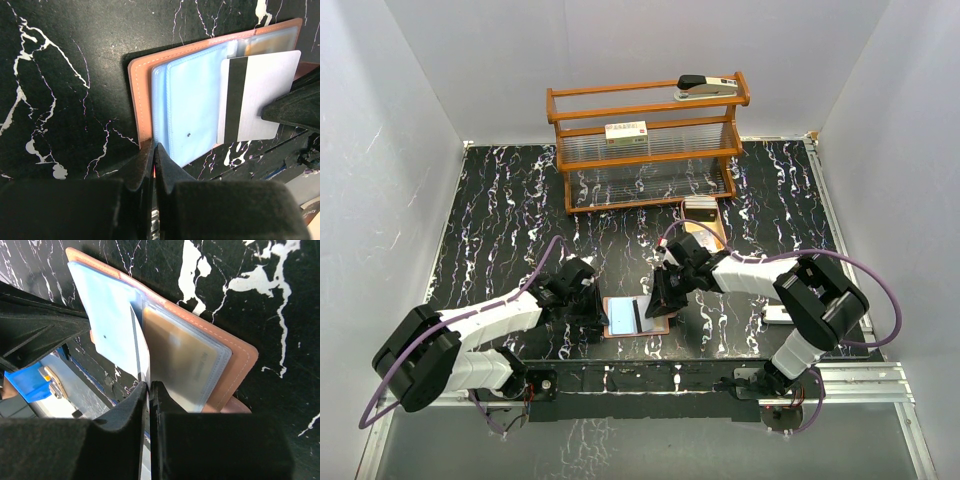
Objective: Put the credit cards into the card holder
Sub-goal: Insert the credit card into the card holder.
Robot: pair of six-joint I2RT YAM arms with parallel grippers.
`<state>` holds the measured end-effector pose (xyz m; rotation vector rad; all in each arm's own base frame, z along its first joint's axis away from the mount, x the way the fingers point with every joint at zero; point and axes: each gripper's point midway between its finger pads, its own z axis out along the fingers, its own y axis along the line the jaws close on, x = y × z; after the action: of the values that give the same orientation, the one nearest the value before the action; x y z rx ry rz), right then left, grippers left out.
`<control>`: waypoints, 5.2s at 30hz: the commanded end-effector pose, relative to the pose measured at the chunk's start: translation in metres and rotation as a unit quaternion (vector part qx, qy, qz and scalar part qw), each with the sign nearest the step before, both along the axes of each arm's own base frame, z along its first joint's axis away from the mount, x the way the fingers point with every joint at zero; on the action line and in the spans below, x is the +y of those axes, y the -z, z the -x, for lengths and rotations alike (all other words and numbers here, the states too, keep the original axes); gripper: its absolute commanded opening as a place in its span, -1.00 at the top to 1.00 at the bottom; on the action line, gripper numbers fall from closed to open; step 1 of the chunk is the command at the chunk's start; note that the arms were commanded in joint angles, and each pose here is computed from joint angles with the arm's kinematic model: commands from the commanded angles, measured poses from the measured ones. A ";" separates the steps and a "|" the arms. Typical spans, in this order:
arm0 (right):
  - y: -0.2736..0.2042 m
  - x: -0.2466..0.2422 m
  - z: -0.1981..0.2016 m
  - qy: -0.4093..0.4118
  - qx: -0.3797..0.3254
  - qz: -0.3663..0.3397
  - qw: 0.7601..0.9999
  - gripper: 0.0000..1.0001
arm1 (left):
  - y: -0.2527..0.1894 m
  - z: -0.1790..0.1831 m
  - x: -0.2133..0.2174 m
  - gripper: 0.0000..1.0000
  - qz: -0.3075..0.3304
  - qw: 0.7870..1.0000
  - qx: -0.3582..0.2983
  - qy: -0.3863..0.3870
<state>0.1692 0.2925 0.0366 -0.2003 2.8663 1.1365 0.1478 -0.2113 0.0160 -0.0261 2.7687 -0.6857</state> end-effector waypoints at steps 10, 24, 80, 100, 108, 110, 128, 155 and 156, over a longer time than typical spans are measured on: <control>0.012 -0.016 -0.003 -0.001 0.007 0.010 1.000 0.92 | 0.015 0.007 0.016 1.00 -0.033 0.999 0.008 -0.002; 0.013 -0.006 -0.008 -0.009 0.006 -0.010 1.000 0.93 | 0.014 0.007 0.013 1.00 -0.027 1.000 0.008 0.002; -0.009 -0.012 -0.031 0.095 -0.058 0.046 0.993 0.06 | 0.012 0.011 0.006 1.00 -0.004 1.000 0.027 -0.011; -0.007 0.022 -0.019 0.043 -0.065 0.011 0.997 0.08 | 0.008 0.014 0.000 1.00 0.024 0.999 0.025 -0.008; -0.017 0.047 -0.012 0.022 -0.069 -0.028 0.997 0.08 | 0.008 0.013 -0.001 1.00 0.023 0.999 0.025 -0.004; -0.017 0.047 -0.013 0.024 -0.070 -0.025 0.997 0.09 | 0.008 0.013 -0.001 1.00 0.023 0.999 0.024 -0.004; -0.022 0.040 -0.027 0.061 -0.102 -0.005 0.993 0.00 | 0.008 0.012 0.000 1.00 0.028 0.999 0.019 -0.013; -0.008 0.055 -0.005 0.014 -0.082 0.010 0.996 0.10 | 0.005 0.029 0.018 1.00 0.015 0.996 0.054 -0.070; -0.009 0.055 -0.006 0.014 -0.085 0.013 0.996 0.10 | 0.002 0.028 0.021 1.00 0.010 0.996 0.049 -0.070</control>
<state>0.1686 0.3413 0.0388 -0.1885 2.7467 1.0598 0.1321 -0.2073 0.0165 -0.2220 2.7730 -0.7805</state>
